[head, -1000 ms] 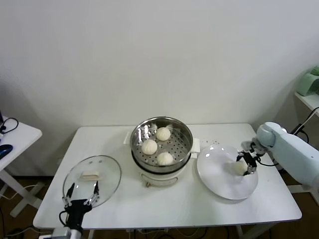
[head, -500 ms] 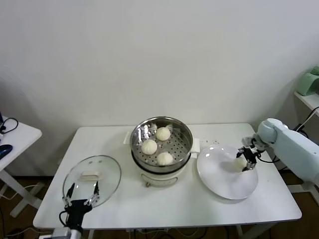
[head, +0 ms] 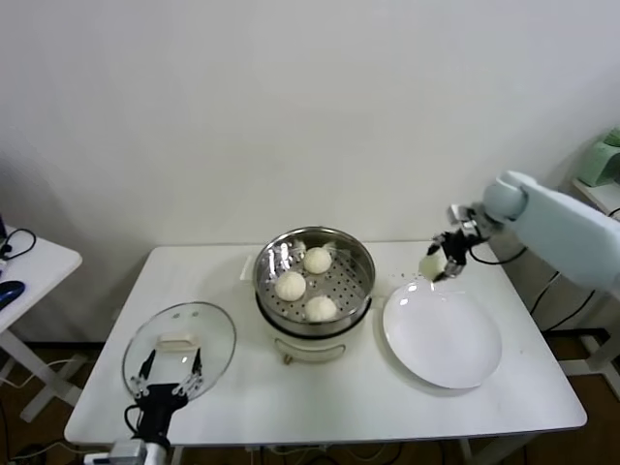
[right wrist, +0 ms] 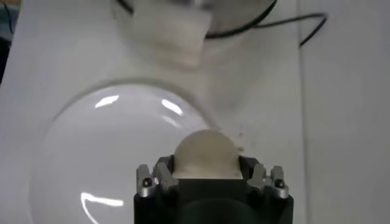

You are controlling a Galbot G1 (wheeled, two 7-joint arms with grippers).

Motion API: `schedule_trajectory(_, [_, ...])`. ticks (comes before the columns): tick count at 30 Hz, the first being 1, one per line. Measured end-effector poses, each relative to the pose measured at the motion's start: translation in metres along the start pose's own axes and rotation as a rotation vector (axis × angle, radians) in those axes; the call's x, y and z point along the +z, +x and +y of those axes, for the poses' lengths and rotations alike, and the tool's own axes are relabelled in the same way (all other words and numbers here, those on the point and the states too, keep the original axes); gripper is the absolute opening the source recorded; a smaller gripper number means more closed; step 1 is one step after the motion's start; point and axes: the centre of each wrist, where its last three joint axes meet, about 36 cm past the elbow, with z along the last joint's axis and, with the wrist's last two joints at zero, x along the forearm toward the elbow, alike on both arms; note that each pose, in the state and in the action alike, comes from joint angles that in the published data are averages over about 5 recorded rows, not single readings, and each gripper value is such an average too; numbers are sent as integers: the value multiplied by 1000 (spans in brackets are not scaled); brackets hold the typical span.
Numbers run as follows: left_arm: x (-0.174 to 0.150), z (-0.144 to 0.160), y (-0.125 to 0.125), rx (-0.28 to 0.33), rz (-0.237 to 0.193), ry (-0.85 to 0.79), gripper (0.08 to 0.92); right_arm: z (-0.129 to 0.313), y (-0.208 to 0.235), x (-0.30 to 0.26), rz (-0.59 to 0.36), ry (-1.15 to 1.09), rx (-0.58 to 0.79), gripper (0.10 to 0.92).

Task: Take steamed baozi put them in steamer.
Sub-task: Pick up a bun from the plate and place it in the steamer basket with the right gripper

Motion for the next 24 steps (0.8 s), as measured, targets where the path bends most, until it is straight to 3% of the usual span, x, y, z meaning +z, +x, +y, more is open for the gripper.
schedule_trajectory(11, [-2, -9, -2, 31, -15, 12, 823, -39, 60, -103, -96, -5, -3, 690])
schedule_trajectory(24, [-12, -13, -4, 33, -43, 17, 823, -35, 22, -197, -88, 41, -101, 687])
